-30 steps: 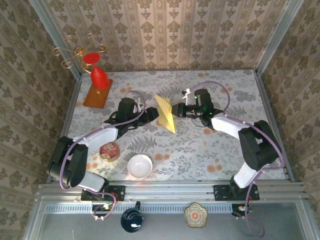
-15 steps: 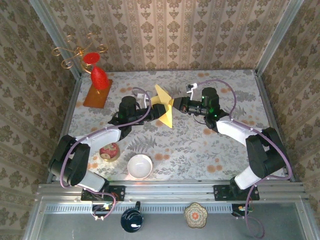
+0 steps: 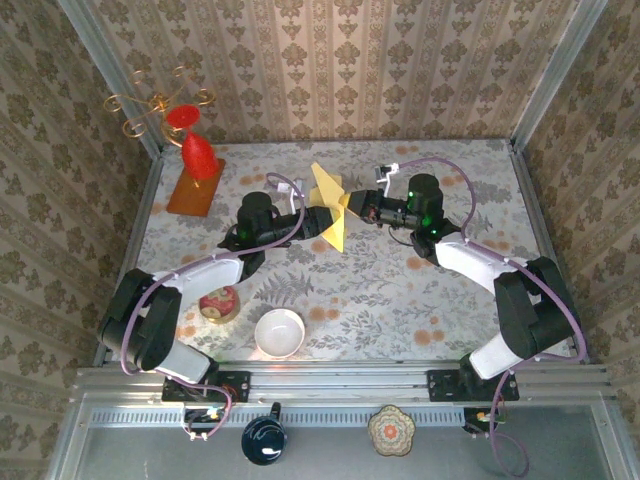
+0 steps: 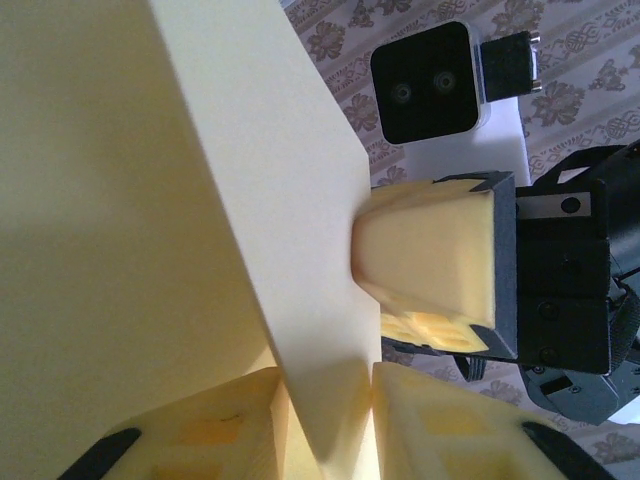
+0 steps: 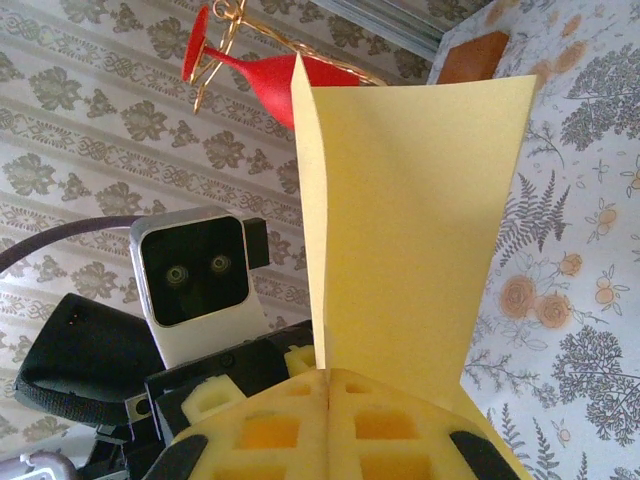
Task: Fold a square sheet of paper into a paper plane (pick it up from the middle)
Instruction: Turn over the paper at the center of the table.
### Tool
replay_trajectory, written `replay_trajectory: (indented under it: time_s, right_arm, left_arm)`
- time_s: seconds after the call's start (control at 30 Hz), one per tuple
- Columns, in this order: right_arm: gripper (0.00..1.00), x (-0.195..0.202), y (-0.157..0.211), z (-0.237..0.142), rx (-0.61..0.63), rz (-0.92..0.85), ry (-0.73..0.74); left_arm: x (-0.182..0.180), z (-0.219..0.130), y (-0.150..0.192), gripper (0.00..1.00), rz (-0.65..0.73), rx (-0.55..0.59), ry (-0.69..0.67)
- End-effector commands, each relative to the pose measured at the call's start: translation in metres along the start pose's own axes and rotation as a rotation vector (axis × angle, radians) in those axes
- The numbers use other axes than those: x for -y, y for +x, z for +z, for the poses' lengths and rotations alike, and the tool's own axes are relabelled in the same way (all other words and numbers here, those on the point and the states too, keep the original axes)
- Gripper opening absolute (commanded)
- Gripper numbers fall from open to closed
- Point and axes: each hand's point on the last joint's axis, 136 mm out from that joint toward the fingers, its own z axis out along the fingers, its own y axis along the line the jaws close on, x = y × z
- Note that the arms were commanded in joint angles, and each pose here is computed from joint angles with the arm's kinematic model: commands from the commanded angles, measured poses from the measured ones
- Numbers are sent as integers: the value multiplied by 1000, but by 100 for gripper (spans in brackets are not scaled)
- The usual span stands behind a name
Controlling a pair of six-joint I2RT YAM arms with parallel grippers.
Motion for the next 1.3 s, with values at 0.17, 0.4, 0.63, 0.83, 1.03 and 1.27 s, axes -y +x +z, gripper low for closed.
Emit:
replay_trajectory:
  time_s: [0.17,0.4,0.63,0.83,1.03,1.27]
  right_arm:
    - [14,-12,-1,-9,4,-6,-41]
    - [33,-3,-3,-15,-4,9,19]
    - [52,23,-10,-41,47,-17,179]
    - [58,41,-17,-74,119,-73,338]
    - [58,53,-16,-100,159,-126,481]
    - [59,69,-16,-117,197,-99,548]
  left_arm:
    - [12,-1,-5,22,51,12,32]
    - [-1,-1,-4,14,38,6,-13]
    - [-21,-9,-1,12,36,-19,-113]
    - [-75,-31,9,11,149,-131,-536]
    - [-121,-62,8,10,400,-343,-1050]
    - [-166,-76,-11,9,599,-494,-1443]
